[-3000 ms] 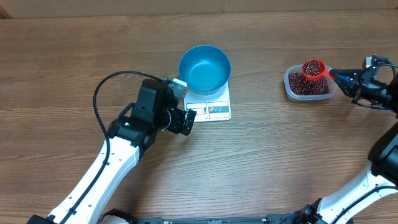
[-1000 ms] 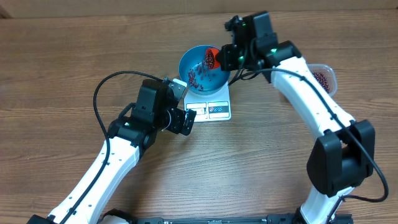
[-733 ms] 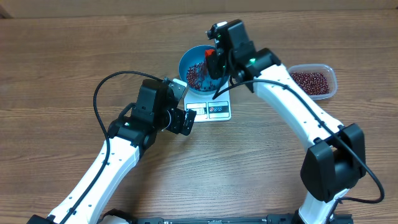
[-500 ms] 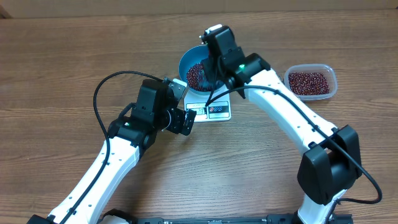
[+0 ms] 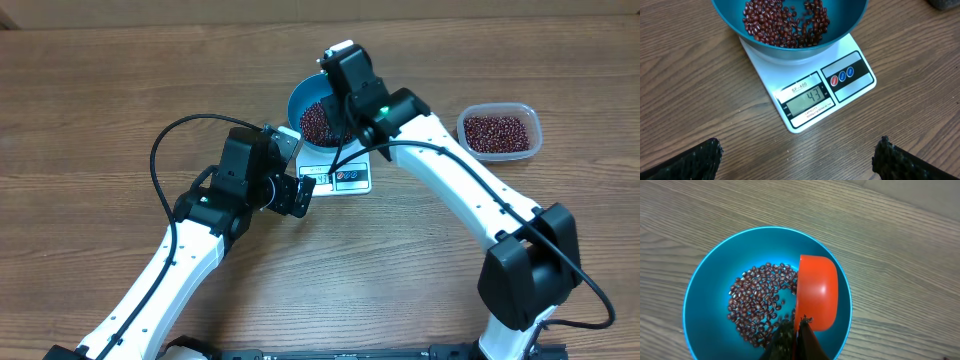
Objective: Scoop item into bowl and weigh 150g on scale
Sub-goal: 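Return the empty scoop with the right gripper to the bean tub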
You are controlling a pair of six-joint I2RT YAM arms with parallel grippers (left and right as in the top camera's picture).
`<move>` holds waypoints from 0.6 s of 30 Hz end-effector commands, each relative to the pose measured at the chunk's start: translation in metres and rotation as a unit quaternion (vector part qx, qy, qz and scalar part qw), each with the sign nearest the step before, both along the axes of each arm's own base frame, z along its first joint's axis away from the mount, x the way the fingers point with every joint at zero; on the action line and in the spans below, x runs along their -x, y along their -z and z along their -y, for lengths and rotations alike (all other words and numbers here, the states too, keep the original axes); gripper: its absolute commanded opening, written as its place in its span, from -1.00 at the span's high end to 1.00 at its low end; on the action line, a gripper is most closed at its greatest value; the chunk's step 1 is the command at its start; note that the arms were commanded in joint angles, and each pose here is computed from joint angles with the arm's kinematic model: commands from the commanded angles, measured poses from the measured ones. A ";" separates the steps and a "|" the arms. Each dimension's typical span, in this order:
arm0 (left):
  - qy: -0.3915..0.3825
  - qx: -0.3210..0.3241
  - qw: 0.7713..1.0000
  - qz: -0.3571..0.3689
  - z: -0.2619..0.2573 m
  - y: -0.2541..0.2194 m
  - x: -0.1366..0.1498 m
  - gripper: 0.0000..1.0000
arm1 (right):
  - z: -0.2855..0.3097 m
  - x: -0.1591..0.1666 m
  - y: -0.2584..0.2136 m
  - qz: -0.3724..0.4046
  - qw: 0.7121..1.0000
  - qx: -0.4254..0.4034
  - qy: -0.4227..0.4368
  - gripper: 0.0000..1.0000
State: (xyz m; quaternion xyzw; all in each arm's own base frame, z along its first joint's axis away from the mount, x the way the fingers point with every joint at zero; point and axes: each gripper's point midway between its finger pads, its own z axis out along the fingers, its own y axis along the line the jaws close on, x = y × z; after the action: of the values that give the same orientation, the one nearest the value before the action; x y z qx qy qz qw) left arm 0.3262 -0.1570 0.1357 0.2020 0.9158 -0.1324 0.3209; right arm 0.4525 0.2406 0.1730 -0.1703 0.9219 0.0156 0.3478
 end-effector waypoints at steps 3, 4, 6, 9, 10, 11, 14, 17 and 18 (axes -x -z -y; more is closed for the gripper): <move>-0.006 0.005 1.000 0.006 -0.003 -0.004 0.001 -0.99 | 0.017 0.000 -0.075 0.024 0.992 -0.121 -0.026 0.93; -0.007 0.005 1.000 0.006 -0.003 -0.004 0.001 -0.99 | 0.024 0.001 -0.081 0.021 0.990 -0.137 -0.023 0.92; -0.007 0.005 1.000 0.006 -0.003 -0.004 0.001 -0.99 | 0.054 0.002 -0.095 0.010 0.985 -0.173 -0.010 0.93; -0.007 0.005 1.000 0.006 -0.003 -0.004 0.001 -0.99 | 0.122 0.006 -0.107 -0.009 0.977 -0.206 0.049 0.93; -0.007 0.005 1.000 0.006 -0.003 -0.004 0.001 -0.99 | 0.138 0.007 -0.108 -0.013 0.975 -0.211 0.066 0.93; -0.007 0.005 1.000 0.006 -0.003 -0.004 0.001 -0.99 | 0.162 0.009 -0.107 -0.018 0.972 -0.215 0.091 0.93; -0.007 0.005 1.000 0.006 -0.003 -0.004 0.001 -0.99 | 0.226 0.017 -0.096 -0.041 0.961 -0.214 0.168 0.93; -0.007 0.005 1.000 0.006 -0.003 -0.004 0.001 -0.99 | 0.281 0.032 -0.077 -0.067 0.949 -0.206 0.230 0.93; -0.007 0.005 1.000 0.006 -0.003 -0.004 0.001 -0.99 | 0.300 0.038 -0.068 -0.076 0.942 -0.204 0.254 0.93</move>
State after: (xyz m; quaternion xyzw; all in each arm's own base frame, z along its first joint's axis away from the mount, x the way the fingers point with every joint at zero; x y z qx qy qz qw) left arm 0.3262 -0.1570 0.1357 0.2020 0.9158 -0.1324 0.3209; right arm 0.4241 -0.0319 0.2399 0.1221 0.9392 0.1280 0.2942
